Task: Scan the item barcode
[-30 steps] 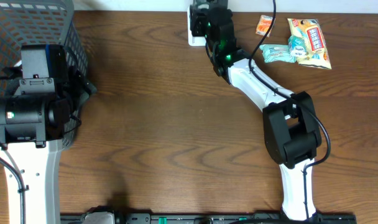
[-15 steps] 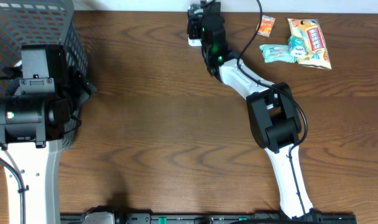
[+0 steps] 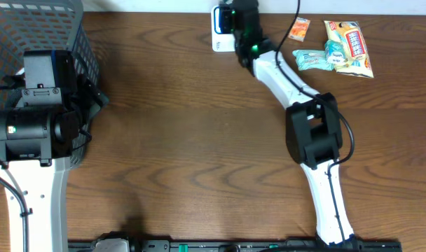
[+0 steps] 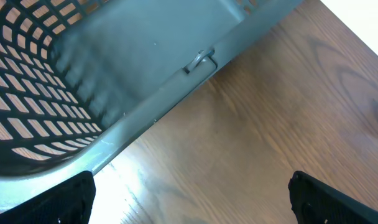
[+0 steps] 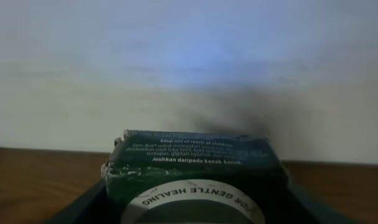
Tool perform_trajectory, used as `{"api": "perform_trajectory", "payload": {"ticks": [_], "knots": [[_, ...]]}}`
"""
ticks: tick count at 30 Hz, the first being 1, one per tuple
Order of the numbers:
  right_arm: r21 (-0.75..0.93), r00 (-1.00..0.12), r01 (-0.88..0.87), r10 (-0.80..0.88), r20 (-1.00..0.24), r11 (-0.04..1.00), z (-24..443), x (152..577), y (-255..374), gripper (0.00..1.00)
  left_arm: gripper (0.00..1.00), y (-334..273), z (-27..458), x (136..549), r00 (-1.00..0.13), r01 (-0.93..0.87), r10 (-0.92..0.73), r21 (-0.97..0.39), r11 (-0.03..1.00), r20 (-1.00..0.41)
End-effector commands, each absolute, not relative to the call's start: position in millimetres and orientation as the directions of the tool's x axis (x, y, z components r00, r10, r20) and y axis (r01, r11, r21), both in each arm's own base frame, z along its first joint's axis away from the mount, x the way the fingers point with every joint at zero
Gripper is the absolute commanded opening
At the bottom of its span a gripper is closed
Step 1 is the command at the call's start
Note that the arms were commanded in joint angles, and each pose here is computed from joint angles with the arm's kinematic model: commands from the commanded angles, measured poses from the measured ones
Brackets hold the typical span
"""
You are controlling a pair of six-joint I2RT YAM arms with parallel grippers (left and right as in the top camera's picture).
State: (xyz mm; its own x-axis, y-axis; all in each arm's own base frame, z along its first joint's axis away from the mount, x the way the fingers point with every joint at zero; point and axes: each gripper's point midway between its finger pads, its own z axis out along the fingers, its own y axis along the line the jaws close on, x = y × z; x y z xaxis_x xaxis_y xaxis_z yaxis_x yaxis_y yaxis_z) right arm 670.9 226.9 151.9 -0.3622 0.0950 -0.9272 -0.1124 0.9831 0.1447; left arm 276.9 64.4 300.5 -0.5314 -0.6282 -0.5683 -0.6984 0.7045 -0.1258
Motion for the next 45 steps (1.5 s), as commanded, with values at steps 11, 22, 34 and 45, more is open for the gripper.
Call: {"api": "perform_trajectory", "payload": {"ticks": [11, 22, 34, 45], "knots": [[-0.021, -0.535, 0.186, 0.084, -0.841, 0.982, 206, 646, -2, 0.63, 0.98, 68, 303, 276, -0.519, -0.709, -0.633, -0.124, 0.694, -0.574], [-0.047, -0.677, 0.22, 0.119, -0.726, 0.974, 179, 613, -33, 0.7, 0.98, 68, 303, 276, -0.519, -0.709, -0.633, -0.124, 0.694, -0.574], [0.27, -0.759, 0.157, 0.291, -0.583, 0.95, 278, 502, 36, 0.99, 0.98, 68, 303, 276, -0.519, -0.709, -0.633, -0.124, 0.694, -0.574], [0.175, -0.834, 0.045, 0.133, -0.536, 0.984, 332, 334, 85, 0.99, 0.98, 68, 303, 276, -0.519, -0.709, -0.633, -0.124, 0.694, -0.574]]}}
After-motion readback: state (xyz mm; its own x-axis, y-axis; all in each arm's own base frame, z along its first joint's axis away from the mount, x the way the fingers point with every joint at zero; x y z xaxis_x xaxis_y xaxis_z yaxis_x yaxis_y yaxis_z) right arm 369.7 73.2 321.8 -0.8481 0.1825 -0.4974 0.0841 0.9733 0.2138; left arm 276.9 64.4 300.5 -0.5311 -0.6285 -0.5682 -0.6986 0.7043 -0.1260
